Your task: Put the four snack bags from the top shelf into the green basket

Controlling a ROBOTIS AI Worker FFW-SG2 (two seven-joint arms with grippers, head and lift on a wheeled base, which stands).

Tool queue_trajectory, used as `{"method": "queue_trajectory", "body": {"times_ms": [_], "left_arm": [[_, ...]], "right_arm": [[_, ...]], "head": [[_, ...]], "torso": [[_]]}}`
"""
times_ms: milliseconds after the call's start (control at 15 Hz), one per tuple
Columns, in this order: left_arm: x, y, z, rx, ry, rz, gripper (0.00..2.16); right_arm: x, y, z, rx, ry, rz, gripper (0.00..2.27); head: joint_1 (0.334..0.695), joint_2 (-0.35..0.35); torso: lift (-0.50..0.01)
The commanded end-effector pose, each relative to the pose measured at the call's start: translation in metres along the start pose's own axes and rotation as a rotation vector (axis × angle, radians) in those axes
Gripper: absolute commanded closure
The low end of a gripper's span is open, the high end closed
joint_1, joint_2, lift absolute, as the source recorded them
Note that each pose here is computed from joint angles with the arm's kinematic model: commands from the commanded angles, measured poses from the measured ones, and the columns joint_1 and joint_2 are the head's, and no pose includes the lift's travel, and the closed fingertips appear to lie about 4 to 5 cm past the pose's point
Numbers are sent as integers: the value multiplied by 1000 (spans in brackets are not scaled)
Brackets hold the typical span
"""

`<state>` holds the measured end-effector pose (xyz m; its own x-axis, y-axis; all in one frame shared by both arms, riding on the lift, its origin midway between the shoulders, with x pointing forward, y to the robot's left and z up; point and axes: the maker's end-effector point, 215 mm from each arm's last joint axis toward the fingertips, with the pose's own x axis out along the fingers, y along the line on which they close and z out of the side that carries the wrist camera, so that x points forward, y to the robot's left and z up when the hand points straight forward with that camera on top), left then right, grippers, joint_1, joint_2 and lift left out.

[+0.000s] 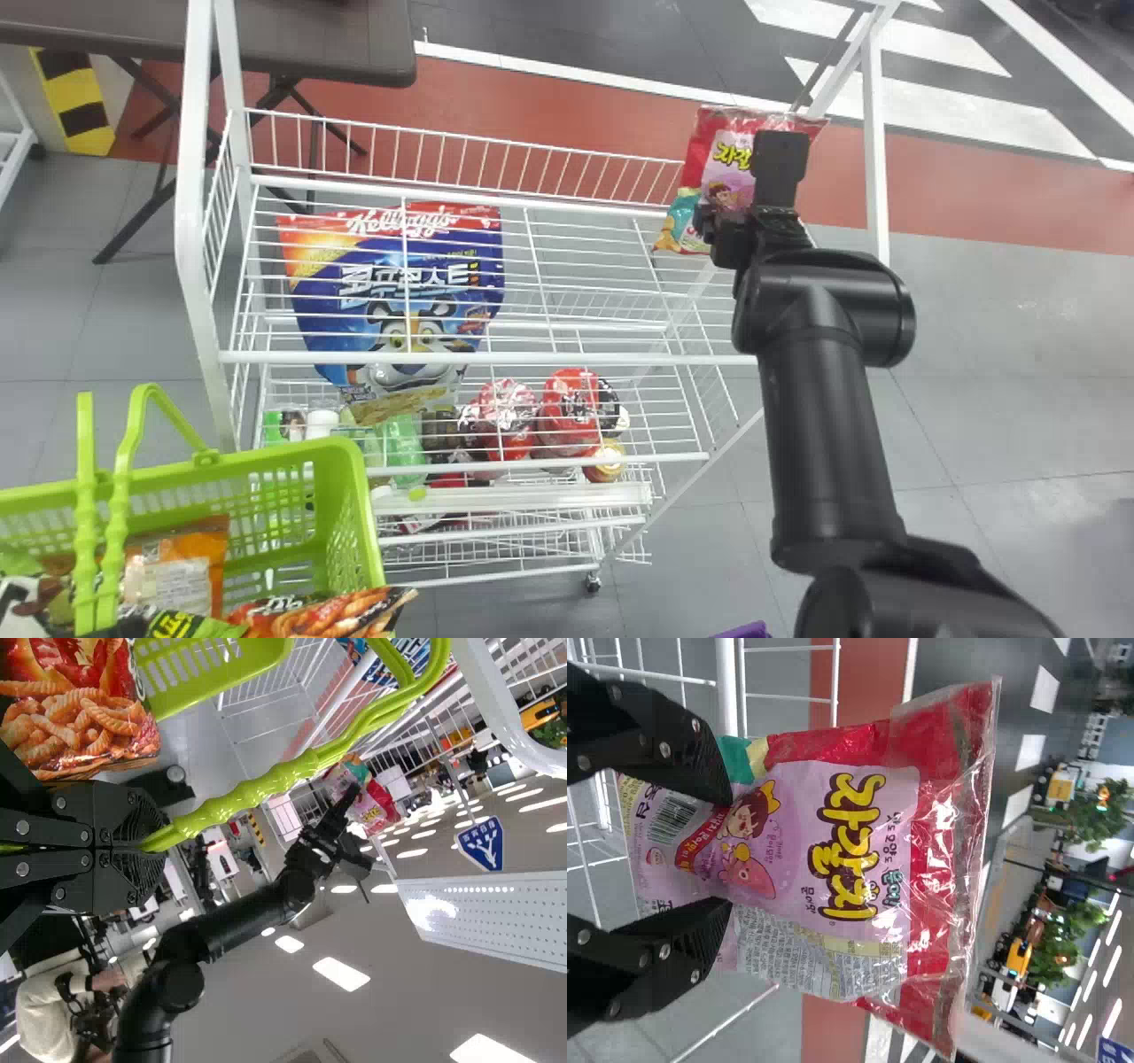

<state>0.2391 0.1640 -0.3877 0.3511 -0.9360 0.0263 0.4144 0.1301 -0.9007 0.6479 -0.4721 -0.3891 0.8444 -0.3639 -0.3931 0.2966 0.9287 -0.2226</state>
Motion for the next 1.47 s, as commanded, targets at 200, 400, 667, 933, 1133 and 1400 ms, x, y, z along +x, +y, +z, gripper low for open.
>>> {"method": "queue_trajectory", "body": {"times_ms": [200, 400, 667, 933, 1133, 1400], "left_arm": [[1, -7, -3, 5, -3, -24, 2148], [1, -8, -2, 8, -9, -28, 2148], [6, -11, 5, 23, -8, -42, 2148], [19, -13, 13, 43, 3, -64, 2148], [28, -11, 19, 62, 22, -63, 2148], [40, -11, 17, 64, 52, -71, 2148]], "right_arm": [[-43, -7, -9, 63, -15, 34, 2246], [-98, 13, -2, 128, -25, 140, 2246], [-175, 61, 27, 169, -16, 326, 2246], [-272, 148, -13, 164, 171, 592, 2246], [-337, 203, -50, 113, 326, 778, 2246], [-386, 253, -19, 132, 271, 955, 2246]], "head": [[695, -350], [695, -350], [695, -333], [695, -245], [695, -130], [695, -17]], "torso": [[-4], [-4], [-4], [-4], [-4], [-4]]}}
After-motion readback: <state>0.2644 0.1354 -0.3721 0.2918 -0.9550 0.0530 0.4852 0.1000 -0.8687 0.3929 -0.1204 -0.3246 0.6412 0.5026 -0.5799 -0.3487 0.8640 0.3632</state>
